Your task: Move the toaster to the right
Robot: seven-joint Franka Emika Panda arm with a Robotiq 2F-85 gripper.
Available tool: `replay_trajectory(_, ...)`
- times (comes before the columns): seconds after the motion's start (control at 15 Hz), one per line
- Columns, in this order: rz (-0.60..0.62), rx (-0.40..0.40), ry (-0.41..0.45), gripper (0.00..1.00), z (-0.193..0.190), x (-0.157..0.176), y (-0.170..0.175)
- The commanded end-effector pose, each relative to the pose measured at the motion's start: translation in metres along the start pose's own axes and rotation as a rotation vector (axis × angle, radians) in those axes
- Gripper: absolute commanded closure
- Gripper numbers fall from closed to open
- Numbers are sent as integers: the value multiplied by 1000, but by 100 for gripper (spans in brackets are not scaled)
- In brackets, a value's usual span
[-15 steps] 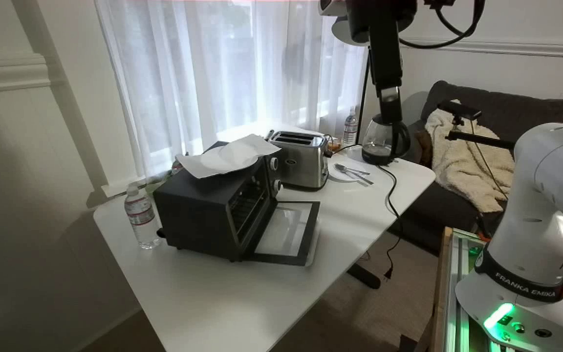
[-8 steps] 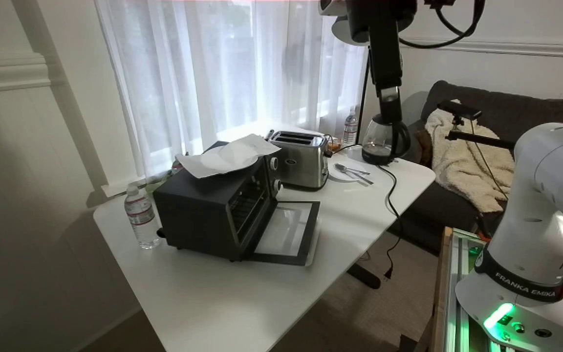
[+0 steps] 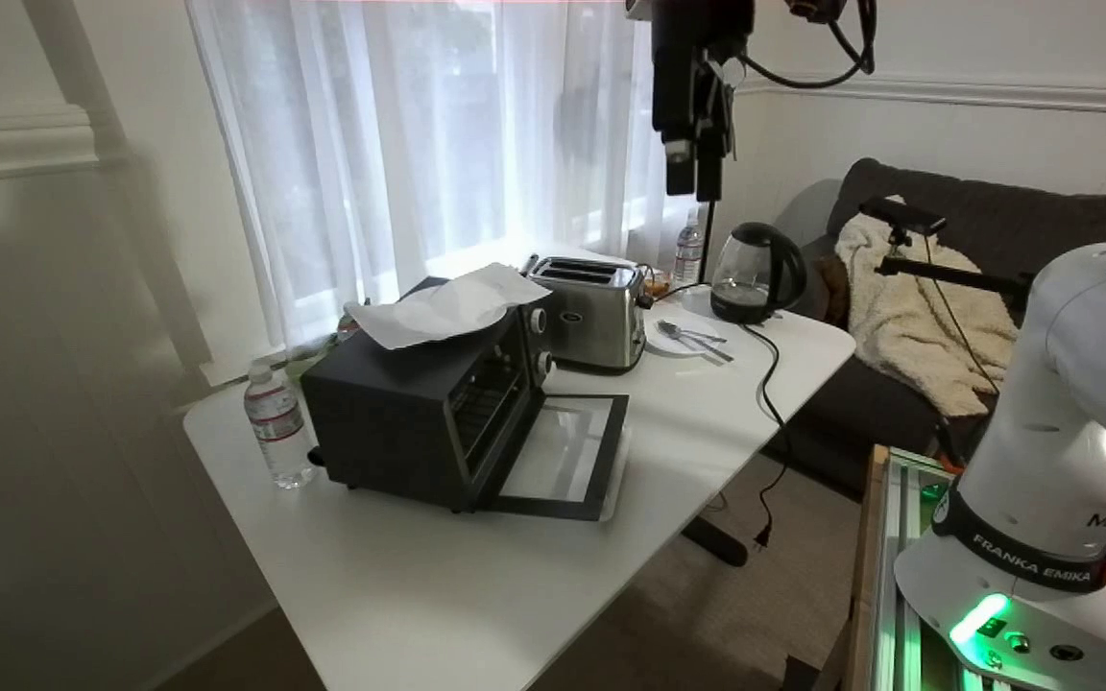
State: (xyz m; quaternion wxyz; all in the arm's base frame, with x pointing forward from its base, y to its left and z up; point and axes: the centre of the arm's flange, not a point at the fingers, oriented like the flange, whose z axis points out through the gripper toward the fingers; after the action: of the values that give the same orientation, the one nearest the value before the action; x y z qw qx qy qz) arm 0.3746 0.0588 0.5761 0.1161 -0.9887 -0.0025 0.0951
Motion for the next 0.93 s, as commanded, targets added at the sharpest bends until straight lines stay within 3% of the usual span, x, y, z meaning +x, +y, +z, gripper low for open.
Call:
replay_trajectory(0.0, 19, -11, 67, 0, -34, 46, 56)
replay_trajectory(0.4, 6, -85, 116, 0, -50, 105, 159)
replay_trajectory(0.67, -118, -251, 149, 0, -44, 144, 218)
replay_trajectory(0.87, -157, -316, 184, 0, -36, 173, 260)
